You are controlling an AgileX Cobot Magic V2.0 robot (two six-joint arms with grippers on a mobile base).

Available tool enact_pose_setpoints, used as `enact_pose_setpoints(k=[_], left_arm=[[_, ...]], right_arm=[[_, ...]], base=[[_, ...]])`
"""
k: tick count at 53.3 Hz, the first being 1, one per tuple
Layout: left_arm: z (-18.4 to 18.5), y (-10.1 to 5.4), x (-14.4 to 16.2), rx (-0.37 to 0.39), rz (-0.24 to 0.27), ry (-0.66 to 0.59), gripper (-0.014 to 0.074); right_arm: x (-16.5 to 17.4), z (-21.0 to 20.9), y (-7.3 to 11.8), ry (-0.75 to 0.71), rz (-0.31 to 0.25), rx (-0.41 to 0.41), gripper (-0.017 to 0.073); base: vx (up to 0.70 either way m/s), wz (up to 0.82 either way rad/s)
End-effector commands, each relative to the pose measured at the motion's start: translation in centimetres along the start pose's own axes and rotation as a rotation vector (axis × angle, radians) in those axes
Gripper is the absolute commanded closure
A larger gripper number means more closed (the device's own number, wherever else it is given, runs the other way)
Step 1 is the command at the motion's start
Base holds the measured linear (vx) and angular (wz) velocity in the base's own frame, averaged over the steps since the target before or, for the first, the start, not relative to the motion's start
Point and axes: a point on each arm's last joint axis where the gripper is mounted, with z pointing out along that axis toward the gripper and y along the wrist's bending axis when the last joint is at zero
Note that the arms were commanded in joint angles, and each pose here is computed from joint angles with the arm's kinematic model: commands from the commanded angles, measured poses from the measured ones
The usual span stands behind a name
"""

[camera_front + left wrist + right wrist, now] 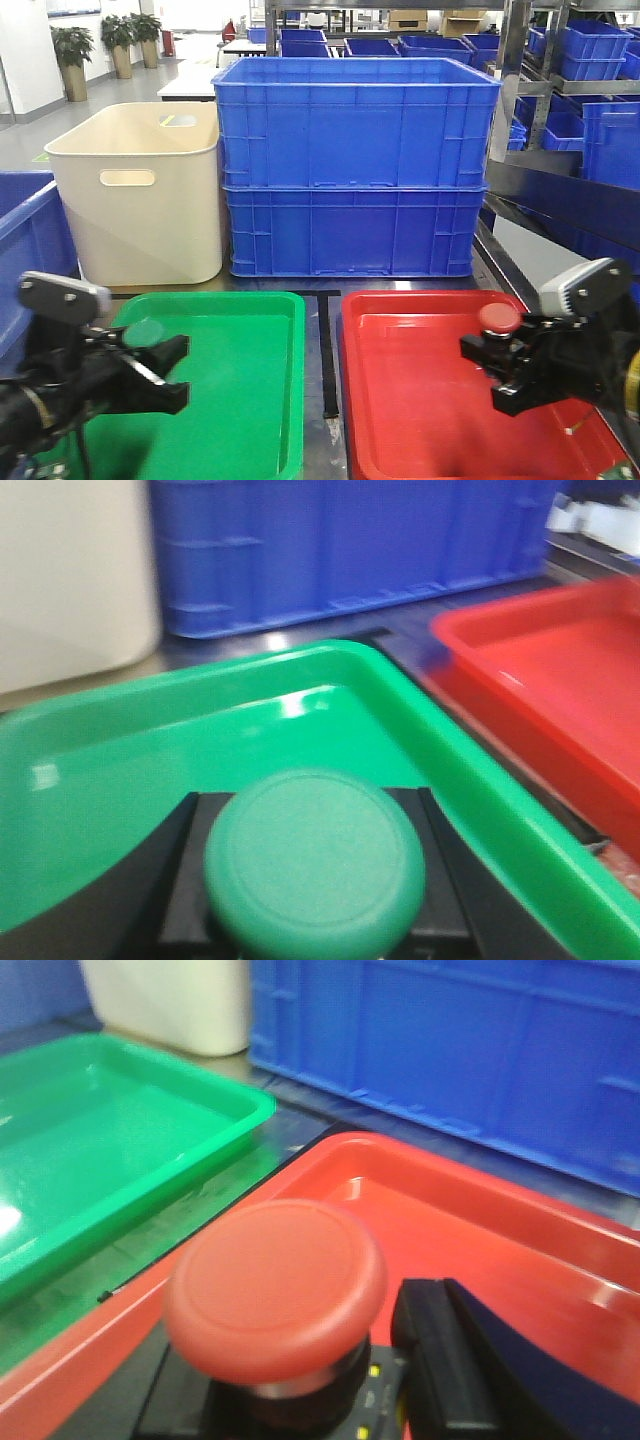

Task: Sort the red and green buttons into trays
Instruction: 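Lower both buttons and open both grippers to release them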

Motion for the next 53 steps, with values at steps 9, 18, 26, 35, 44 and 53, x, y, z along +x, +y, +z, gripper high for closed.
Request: enact_pose_setpoints(k=[9,18,26,35,44,53], left_arm=[[3.9,-0.5,-1.3,0.086,-0.079,-0.112,0.0587],[4.8,-0.4,-0.5,0.081,-0.083,-0.078,0.0510],[4.9,-0.2,-0.2,0.068,-0.083,-0.051,0.0356],[4.9,-0.2,-0.1,0.062,-0.086,-0.041,0.0142],[4.9,-0.2,-0.1,0.058,-0.086,-0.035,0.0034],[4.2,-0.1,-0.7,0.043,-0.079,-0.033,0.0024]], right_arm=[[0.2,3.3,-2.2,-0.065,-0.024,-0.038,0.0563],[1.2,4.0,-2.9,-0.035,0.014,0.004,0.0490],[1.3,4.0,-2.9,-0.028,-0.021,0.010,0.0345],[1.3,4.0,-2.9,-0.031,-0.020,0.009,0.0111],[1.3,4.0,-2.9,-0.032,-0.020,0.007,-0.0044],[0.6,3.6,-2.6,-0.061,-0.020,-0.010,-0.0064]], base=[[0.00,0.00],[0.00,0.00],[0.00,0.00],[0.00,0.00],[0.00,0.00],[0.00,0.00]])
